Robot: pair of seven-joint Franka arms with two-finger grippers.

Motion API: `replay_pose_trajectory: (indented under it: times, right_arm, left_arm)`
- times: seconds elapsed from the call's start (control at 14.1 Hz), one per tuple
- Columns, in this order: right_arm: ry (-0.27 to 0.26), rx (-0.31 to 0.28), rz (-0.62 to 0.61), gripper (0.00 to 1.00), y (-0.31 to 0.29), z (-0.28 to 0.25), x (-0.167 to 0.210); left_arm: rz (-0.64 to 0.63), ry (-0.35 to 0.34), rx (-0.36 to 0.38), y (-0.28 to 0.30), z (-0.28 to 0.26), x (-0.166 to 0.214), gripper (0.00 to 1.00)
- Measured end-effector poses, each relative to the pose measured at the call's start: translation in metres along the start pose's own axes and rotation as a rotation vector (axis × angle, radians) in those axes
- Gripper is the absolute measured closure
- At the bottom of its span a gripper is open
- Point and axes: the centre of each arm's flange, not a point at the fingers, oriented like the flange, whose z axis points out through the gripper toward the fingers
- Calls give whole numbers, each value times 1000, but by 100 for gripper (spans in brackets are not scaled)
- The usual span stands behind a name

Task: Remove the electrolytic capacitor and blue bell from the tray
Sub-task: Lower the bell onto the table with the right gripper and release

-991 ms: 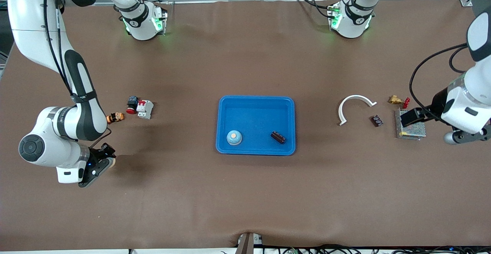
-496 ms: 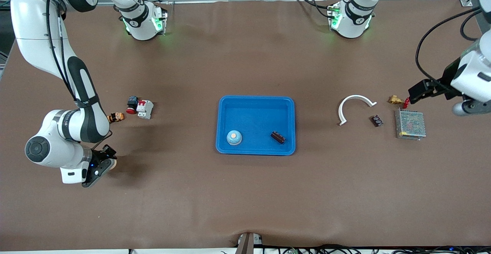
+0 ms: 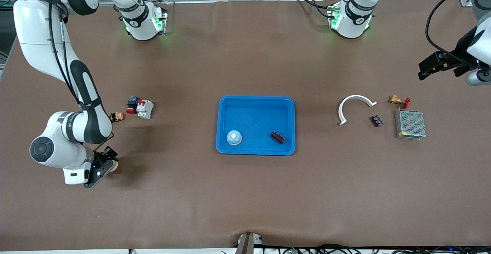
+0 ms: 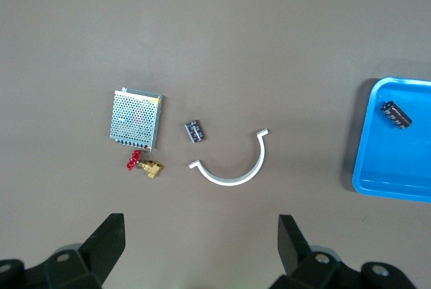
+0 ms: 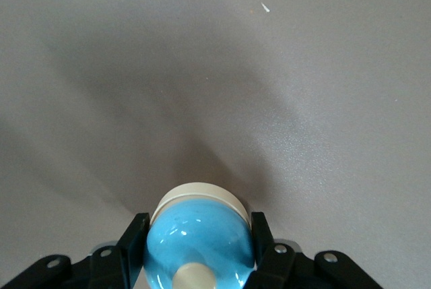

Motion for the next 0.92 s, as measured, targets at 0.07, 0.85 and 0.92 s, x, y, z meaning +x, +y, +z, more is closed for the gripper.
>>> replay_pose_trajectory:
  times: [0.07,0.85,0.92]
  right_arm:
    - [1,-2,0,34,0,1,0]
    - [5,-7,0,34,1,6,-1]
    - [5,-8,0,34,1,6,-1]
  left_arm:
    - [10,-2,0,-1,1,0,0]
    - [25,-34,3,-2,5,-3,0]
    - [28,-37,4,-1,5,-4,0]
